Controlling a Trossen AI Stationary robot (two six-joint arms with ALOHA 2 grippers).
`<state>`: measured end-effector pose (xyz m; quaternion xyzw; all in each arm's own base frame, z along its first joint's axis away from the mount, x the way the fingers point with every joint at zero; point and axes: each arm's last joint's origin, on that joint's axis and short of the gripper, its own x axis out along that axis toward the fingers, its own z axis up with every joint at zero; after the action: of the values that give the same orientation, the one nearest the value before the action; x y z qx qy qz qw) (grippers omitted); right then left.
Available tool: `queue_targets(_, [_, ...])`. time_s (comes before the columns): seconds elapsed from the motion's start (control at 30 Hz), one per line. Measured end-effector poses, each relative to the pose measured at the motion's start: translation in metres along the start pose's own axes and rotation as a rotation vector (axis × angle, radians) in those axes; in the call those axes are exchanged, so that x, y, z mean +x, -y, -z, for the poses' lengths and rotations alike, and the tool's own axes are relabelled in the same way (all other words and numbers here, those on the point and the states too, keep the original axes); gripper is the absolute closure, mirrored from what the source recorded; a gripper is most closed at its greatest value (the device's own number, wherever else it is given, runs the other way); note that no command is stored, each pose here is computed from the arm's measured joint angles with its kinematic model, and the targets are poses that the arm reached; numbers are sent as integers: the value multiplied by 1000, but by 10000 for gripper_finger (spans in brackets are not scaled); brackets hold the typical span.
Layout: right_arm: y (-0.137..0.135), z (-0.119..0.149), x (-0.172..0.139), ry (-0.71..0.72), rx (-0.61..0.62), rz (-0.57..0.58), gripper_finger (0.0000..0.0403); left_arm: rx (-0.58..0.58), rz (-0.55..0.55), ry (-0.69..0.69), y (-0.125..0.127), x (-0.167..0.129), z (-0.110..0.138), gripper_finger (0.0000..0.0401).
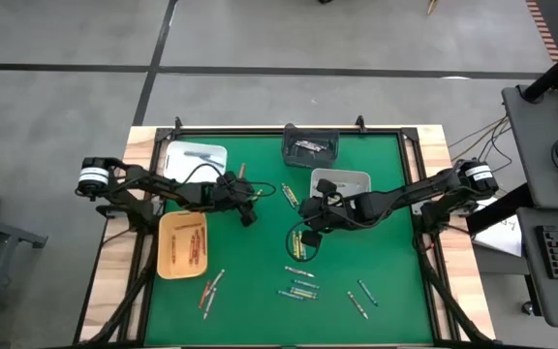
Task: Sort crayons
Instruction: Put the green crayon into the gray bin, then adjust the white bin
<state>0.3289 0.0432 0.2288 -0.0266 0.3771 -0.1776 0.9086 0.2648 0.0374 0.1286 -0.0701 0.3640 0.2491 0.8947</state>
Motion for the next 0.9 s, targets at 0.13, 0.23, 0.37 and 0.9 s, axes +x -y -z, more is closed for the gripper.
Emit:
queue_targets(0.13, [0, 0, 0, 4, 1, -1, 330, 3, 2, 1, 1, -1, -2, 260])
queue_targets(0.23, [0, -1, 0, 6, 1, -2, 330, 7, 7, 3, 1, -6, -9, 245])
queue_targets(0.37, [0, -1, 0, 7, -5, -2, 330, 35, -12, -30, 1, -12, -15, 233])
queue_targets(0.9, [0, -1, 0, 5, -40, -2, 330, 339, -77, -373, -6, -75, -54, 236])
